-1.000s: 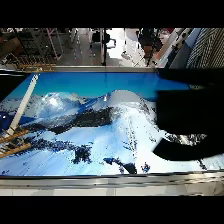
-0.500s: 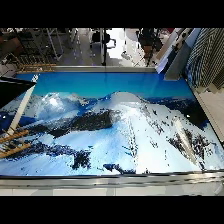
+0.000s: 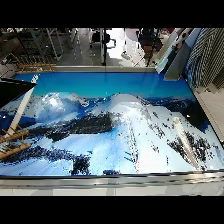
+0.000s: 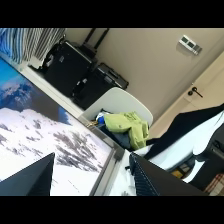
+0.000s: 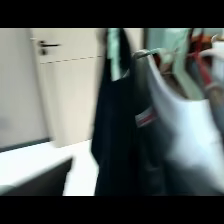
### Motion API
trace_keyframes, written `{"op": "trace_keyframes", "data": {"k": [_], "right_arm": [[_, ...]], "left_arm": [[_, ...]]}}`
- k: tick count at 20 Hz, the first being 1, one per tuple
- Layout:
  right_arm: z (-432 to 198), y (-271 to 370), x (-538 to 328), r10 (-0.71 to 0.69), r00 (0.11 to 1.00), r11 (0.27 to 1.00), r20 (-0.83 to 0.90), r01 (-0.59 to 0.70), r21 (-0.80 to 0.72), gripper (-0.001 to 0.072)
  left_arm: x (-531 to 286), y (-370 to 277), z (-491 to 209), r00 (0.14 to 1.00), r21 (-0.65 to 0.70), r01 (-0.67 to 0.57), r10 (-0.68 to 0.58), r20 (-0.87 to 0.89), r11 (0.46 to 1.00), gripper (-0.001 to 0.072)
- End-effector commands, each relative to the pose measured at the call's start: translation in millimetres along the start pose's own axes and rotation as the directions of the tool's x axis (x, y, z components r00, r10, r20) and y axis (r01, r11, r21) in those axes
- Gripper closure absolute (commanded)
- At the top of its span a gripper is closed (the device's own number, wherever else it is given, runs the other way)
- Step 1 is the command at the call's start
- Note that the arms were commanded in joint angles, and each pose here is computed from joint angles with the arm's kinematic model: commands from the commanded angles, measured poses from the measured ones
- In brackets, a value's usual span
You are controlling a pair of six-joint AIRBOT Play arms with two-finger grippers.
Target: Fold the clothes and pants, and hang the long-sleeved shirts on hangers.
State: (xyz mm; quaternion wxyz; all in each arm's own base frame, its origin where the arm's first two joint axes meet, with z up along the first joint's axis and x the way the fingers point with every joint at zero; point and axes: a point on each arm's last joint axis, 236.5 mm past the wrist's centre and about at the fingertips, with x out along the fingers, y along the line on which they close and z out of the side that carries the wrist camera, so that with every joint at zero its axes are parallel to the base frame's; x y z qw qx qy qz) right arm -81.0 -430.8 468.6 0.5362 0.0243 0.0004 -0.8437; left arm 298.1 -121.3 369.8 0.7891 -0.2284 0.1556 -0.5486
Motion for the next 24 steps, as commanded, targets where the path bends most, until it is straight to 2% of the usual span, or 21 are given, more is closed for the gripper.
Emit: {"op": "trace_keyframes", "data": {"k": [1, 2, 3, 4, 5, 6, 7, 8, 9, 10, 11, 12, 13, 14, 15, 16, 18, 19, 20, 21, 24], "right_arm": [[8.9, 21.7, -28.2, 0.163, 0.987, 0.974, -0.012, -0.158, 0.163, 0.0038], [21.0, 26.8, -51.3, 0.23, 0.973, 0.948, 0.007, -0.226, 0.224, 0.0045], [43.0, 30.6, -75.8, 0.292, 0.954, 0.914, 0.073, -0.301, 0.272, 0.0107], [67.3, 43.4, -105.4, 0.39, 0.907, 0.842, 0.155, -0.42, 0.338, 0.0148], [84.8, 56.3, -137.6, 0.487, 0.847, 0.747, 0.212, -0.53, 0.402, 0.0147], [98.2, 79.9, -180.4, 0.621, 0.741, 0.612, 0.257, -0.663, 0.431, 0.0141], [105.1, 106.7, -226.8, 0.752, 0.597, 0.481, 0.28, -0.787, 0.386, 0.0126], [101.0, 139.0, -285.8, 0.889, 0.377, 0.3, 0.261, -0.908, 0.291, 0.0128], [83.3, 164.7, -348.0, 0.975, 0.119, 0.086, 0.188, -0.981, 0.172, 0.0132], [49.9, 180.5, -409.2, 0.987, -0.154, -0.158, 0.055, -0.984, 0.084, 0.0152], [10.4, 183.3, -457.4, 0.925, -0.368, -0.36, -0.093, -0.929, 0.09, 0.022], [-37.0, 181.0, -491.3, 0.821, -0.51, -0.488, -0.257, -0.86, 0.147, 0.0293], [-83.6, 175.7, -516.5, 0.693, -0.597, -0.565, -0.406, -0.798, 0.209, 0.033], [-122.9, 170.1, -535.2, 0.572, -0.637, -0.601, -0.516, -0.754, 0.264, 0.033], [-156.9, 166.4, -550.1, 0.472, -0.649, -0.614, -0.597, -0.727, 0.306, 0.0329], [-187.7, 163.1, -568.7, 0.379, -0.655, -0.636, -0.654, -0.698, 0.33, 0.0329], [-234.7, 170.2, -596.6, 0.297, -0.626, -0.657, -0.721, -0.682, 0.322, 0.033], [-250.0, 179.7, -608.4, 0.298, -0.61, -0.683, -0.734, -0.673, 0.283, 0.038], [-260.1, 193.3, -619.6, 0.321, -0.595, -0.727, -0.737, -0.653, 0.211, 0.0588], [-263.4, 211.2, -628.1, 0.371, -0.579, -0.756, -0.726, -0.642, 0.126, 0.0691], [-250.2, 244.1, -647.9, 0.485, -0.599, -0.746, -0.638, -0.663, 0.056, 0.0694]], "left_arm": [[-0.1, -0.4, 0.8, 1.0, -0.01, 0.003, -0.003, 0.004, 1.0, 0.0205], [-0.1, -0.7, 1.3, 1.0, -0.01, 0.005, -0.005, 0.006, 1.0, 0.0205], [-0.1, -0.6, 1.1, 1.0, -0.01, 0.004, -0.004, 0.005, 1.0, 0.0205], [-0.1, -0.2, 0.0, 1.0, -0.014, 0.002, -0.002, 0.0, 1.0, 0.0205], [-0.2, 3.1, -3.8, 1.0, -0.015, -0.012, 0.012, -0.016, 1.0, 0.0205], [-0.7, 11.9, -9.5, 0.998, -0.017, -0.05, 0.049, -0.04, 0.999, 0.0205], [-2.9, 28.4, -21.0, 0.989, -0.018, -0.122, 0.12, -0.089, 0.992, 0.0205], [-8.5, 51.0, -34.0, 0.965, -0.011, -0.223, 0.22, -0.144, 0.975, 0.0205], [-22.2, 85.0, -46.2, 0.906, -0.013, -0.385, 0.375, -0.196, 0.923, 0.0205], [-46.0, 122.2, -54.8, 0.804, -0.022, -0.567, 0.547, -0.232, 0.824, 0.0206], [-83.9, 159.3, -61.0, 0.643, -0.027, -0.751, 0.721, -0.258, 0.66, 0.0207], [-119.9, 181.0, -63.1, 0.489, -0.044, -0.867, 0.83, -0.267, 0.497, 0.0207], [-152.6, 194.8, -62.2, 0.35, -0.067, -0.936, 0.899, -0.263, 0.345, 0.021], [-174.8, 201.8, -60.2, 0.256, -0.093, -0.966, 0.933, -0.254, 0.24, 0.024], [-187.7, 205.6, -58.6, 0.201, -0.119, -0.977, 0.948, -0.247, 0.177, 0.0241], [-190.2, 208.5, -53.1, 0.192, -0.145, -0.976, 0.956, -0.224, 0.162, 0.0241], [-191.0, 212.9, -48.3, 0.189, -0.165, -0.974, 0.961, -0.204, 0.156, 0.0241], [-191.2, 214.1, -49.0, 0.188, -0.165, -0.974, 0.96, -0.207, 0.155, 0.0241], [-191.3, 214.7, -49.4, 0.188, -0.165, -0.974, 0.96, -0.209, 0.155, 0.0241], [-191.4, 214.8, -49.5, 0.188, -0.166, -0.974, 0.96, -0.209, 0.155, 0.0241], [-191.3, 214.7, -49.3, 0.188, -0.166, -0.974, 0.96, -0.208, 0.155, 0.0241]]}}
